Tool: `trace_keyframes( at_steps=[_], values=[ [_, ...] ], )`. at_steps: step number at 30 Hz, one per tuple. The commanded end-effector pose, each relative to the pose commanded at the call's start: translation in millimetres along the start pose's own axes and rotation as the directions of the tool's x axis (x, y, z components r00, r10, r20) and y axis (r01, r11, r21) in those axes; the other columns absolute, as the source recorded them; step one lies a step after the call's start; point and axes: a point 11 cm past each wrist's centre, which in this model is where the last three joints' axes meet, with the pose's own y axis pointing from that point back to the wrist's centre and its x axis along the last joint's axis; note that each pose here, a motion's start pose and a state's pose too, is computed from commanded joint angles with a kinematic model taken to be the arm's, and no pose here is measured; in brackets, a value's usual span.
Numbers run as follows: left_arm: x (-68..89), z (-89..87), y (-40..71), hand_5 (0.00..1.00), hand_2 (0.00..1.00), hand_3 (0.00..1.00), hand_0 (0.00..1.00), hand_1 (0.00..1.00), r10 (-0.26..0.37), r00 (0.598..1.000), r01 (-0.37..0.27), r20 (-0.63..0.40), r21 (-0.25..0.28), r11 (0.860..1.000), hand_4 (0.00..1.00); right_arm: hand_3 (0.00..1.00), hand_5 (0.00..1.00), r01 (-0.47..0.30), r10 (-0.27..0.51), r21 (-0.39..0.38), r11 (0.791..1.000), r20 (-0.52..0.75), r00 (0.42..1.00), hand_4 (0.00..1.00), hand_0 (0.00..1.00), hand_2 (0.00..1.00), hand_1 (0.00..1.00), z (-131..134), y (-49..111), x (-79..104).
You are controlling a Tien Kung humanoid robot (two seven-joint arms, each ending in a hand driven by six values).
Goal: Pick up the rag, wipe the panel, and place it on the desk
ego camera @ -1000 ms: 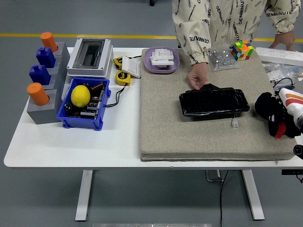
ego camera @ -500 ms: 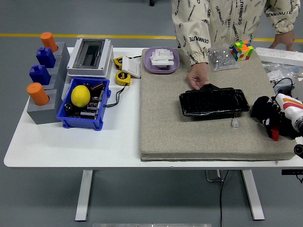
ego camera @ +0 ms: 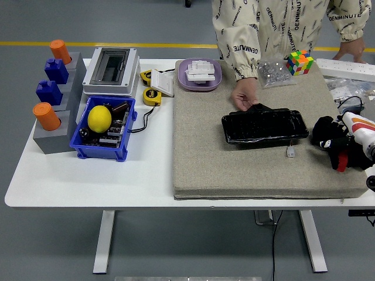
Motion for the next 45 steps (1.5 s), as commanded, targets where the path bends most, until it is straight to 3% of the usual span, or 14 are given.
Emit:
trace_keyframes(
  at_steps=[26, 27, 28, 32, 33, 38, 39, 44, 45],
  values=[
    [0.5, 1.4, 0.0, 0.442, 0.655, 0.562, 0.609, 0.641, 0.002, 1.000, -0.002, -0.006, -0.003, 1.000, 0.628, 0.529, 0.356, -0.096, 0.097, -0.007, 0.995, 0.036, 0.995, 0.998, 0.515, 0.648, 0.573, -2, 0.5, 50.4],
    [0.6, 1.4, 0.1, 0.442, 0.655, 0.562, 0.609, 0.640, 0.002, 1.000, -0.002, -0.005, -0.003, 1.000, 0.627, 0.597, 0.364, -0.108, 0.108, -0.004, 0.994, 0.049, 0.993, 0.998, 0.546, 0.670, 0.585, -3, 1.4, 53.9],
    [0.6, 1.4, 0.1, 0.442, 0.655, 0.562, 0.609, 0.640, 0.002, 1.000, -0.002, -0.005, -0.003, 1.000, 0.627, 0.597, 0.364, -0.117, 0.117, -0.001, 0.993, 0.058, 0.991, 0.998, 0.546, 0.670, 0.585, -4, 1.9, 56.1],
    [0.7, 1.4, 0.1, 0.442, 0.655, 0.562, 0.609, 0.640, 0.002, 1.000, -0.002, -0.003, -0.003, 1.000, 0.627, 0.597, 0.364, -0.166, 0.163, 0.015, 0.986, 0.119, 0.979, 0.998, 0.546, 0.670, 0.585, -10, 5.4, 67.3],
    [0.7, 1.9, 0.1, 0.441, 0.655, 0.562, 0.609, 0.640, 0.002, 1.000, -0.002, -0.003, -0.004, 1.000, 0.627, 0.668, 0.381, -0.180, 0.175, 0.023, 0.983, 0.148, 0.973, 0.998, 0.611, 0.707, 0.625, -11, 7.1, 69.4],
    [0.3, 1.3, 0.0, 0.441, 0.655, 0.562, 0.609, 0.640, 0.002, 1.000, -0.002, -0.003, -0.003, 1.000, 0.627, 0.668, 0.381, -0.212, 0.189, 0.044, 0.976, 0.297, 0.936, 0.998, 0.611, 0.707, 0.625, -12, 13.1, 71.8],
    [0.0, 1.1, 0.0, 0.441, 0.655, 0.562, 0.609, 0.641, 0.001, 1.000, -0.001, -0.002, -0.003, 1.000, 0.627, 0.760, 0.474, -0.215, 0.188, 0.047, 0.976, 0.330, 0.925, 0.998, 0.718, 0.786, 0.692, -12, 14.0, 71.8],
    [-2.4, 0.4, -0.1, 0.441, 0.655, 0.562, 0.609, 0.641, -0.003, 1.000, 0.003, 0.000, -0.002, 1.000, 0.627, 0.760, 0.474, -0.234, 0.154, 0.072, 0.970, 0.566, 0.810, 0.998, 0.718, 0.786, 0.692, -11, 21.1, 73.4],
    [-2.7, 0.3, -0.1, 0.441, 0.655, 0.562, 0.609, 0.641, -0.003, 1.000, 0.003, 0.001, -0.002, 1.000, 0.627, 0.774, 0.600, -0.236, 0.145, 0.074, 0.969, 0.605, 0.783, 0.998, 0.738, 0.806, 0.713, -10, 21.7, 74.6]
  ],
)
